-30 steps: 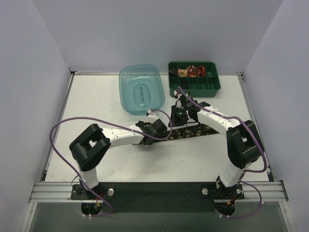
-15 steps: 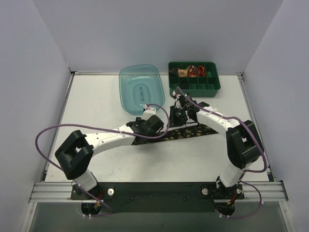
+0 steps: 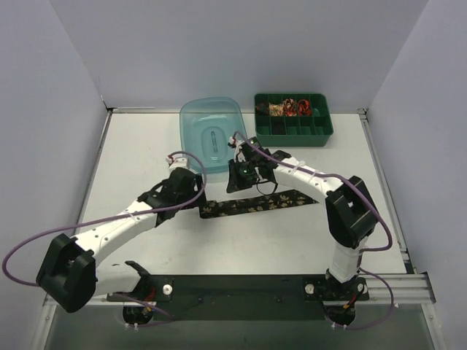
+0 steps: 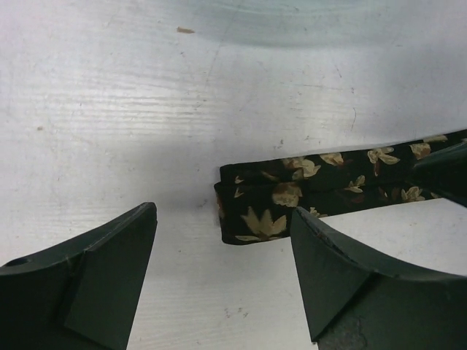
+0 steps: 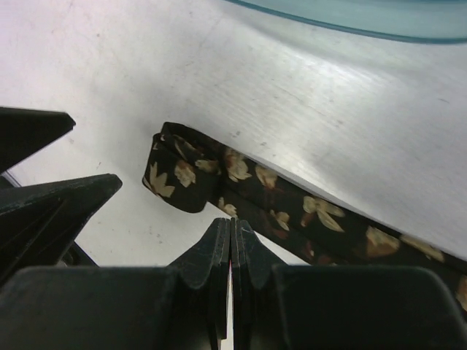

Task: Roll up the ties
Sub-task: Roll the tie at the center of the board.

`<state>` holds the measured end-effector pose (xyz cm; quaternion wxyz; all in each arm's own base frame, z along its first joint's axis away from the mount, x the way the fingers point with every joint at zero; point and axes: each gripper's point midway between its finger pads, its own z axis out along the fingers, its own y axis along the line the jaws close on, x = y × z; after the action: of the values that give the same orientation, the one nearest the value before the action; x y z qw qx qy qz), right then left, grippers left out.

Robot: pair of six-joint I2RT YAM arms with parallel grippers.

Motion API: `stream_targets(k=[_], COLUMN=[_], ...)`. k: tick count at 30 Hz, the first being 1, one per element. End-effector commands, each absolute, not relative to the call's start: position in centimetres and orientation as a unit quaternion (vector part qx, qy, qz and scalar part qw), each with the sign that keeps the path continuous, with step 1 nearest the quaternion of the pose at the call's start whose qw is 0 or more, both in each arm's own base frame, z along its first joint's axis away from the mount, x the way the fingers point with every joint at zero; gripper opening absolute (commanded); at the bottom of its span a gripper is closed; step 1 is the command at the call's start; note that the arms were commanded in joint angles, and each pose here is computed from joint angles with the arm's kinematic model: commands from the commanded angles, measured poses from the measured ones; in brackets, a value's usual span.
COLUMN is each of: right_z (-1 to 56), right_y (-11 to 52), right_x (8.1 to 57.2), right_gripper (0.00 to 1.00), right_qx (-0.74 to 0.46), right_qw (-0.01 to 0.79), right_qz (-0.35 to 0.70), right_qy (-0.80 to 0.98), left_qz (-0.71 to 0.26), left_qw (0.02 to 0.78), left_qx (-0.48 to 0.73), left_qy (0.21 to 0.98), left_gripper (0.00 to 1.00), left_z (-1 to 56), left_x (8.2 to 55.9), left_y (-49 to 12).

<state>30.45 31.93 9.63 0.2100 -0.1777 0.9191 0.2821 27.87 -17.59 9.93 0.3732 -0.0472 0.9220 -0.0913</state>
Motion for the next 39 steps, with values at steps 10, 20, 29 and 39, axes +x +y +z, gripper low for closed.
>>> stream_targets(k=[10, 20, 29, 39], right_z=[7.1, 5.4, 4.1, 3.4], right_y=[36.9, 37.5, 37.6, 37.6], right_x=[28.8, 28.5, 28.6, 28.5], right_gripper=[0.0, 0.0, 0.0, 0.0], right_qx=[-0.243, -0.246, -0.244, -0.241], right_qw=[0.172, 0.155, 0.147, 0.141], right_qz=[0.266, 0.259, 0.25, 0.245], right_qy=[0.917, 0.921, 0.925, 0.928], left_qz=[-0.321, -0.377, -0.381, -0.415], left_qw=[0.309, 0.281, 0.269, 0.248], left_qx=[-0.134, -0.144, -0.155, -0.161], left_qy=[0.885, 0.871, 0.871, 0.86], left_gripper=[0.88, 0.88, 0.79, 0.63], left_z=[8.1, 5.8, 3.5, 2.7], left_x=[26.6, 27.1, 27.4, 27.2], left_y=[-17.3, -18.2, -18.5, -19.6])
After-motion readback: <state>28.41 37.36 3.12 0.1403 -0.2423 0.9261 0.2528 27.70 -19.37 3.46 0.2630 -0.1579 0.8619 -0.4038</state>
